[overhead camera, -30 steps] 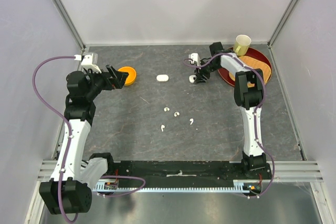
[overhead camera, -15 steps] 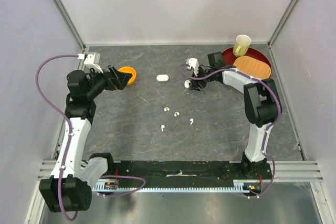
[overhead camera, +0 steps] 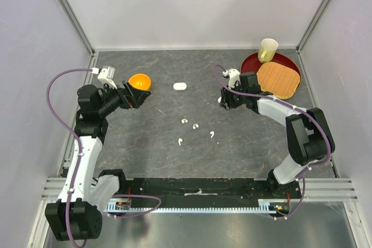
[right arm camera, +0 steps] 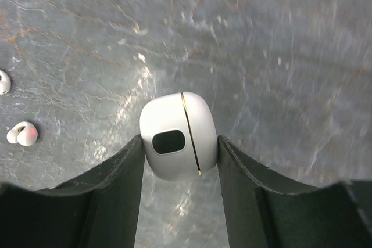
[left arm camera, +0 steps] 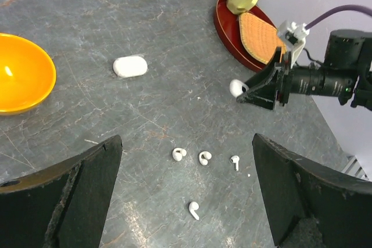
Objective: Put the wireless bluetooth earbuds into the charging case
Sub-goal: Pick up the charging case at the center of the board.
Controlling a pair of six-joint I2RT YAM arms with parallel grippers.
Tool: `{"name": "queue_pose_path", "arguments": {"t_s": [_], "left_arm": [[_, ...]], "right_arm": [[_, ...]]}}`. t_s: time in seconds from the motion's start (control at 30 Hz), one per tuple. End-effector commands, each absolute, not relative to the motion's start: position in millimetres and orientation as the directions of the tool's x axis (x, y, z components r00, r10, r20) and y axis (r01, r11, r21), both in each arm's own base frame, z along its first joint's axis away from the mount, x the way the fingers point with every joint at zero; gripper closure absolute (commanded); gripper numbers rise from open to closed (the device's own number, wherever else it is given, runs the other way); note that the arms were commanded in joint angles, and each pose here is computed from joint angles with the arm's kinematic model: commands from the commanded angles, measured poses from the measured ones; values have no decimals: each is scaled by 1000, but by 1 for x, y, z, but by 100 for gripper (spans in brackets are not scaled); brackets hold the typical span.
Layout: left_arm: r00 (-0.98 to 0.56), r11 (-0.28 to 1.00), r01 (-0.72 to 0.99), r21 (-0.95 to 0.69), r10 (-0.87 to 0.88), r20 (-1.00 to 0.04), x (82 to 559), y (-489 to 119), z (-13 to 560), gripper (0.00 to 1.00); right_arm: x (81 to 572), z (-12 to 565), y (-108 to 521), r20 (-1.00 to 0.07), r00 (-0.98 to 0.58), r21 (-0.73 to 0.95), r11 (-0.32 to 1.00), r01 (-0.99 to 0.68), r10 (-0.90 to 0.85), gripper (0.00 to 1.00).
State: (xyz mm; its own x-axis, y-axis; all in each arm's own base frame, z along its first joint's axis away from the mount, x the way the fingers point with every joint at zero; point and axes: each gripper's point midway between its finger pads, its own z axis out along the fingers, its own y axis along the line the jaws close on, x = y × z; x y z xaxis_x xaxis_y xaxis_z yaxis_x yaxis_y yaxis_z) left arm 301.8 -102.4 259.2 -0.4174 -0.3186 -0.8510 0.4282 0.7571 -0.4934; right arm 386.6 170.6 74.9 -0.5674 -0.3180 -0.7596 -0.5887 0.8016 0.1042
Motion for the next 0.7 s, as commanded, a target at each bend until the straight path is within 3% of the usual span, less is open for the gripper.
{"name": "queue_pose_path", "arguments": {"t_s": [0.0,0.43,0.67], "left_arm": [[-404,739,455,-497,-326,-855,292,-107,271,1],[-405,741,446,-502,-333,-851,289,-106,268,1],[-412,740,440,-508,-337,-847,290,-106,267,1]], "right_arm": [[384,85,158,-759,-646,199,917,-347,-80,89],[371,37,133,-719,-695,127,986,-112,13,80],[367,25,138,-694,-720,123,986,-116,2,66]]}}
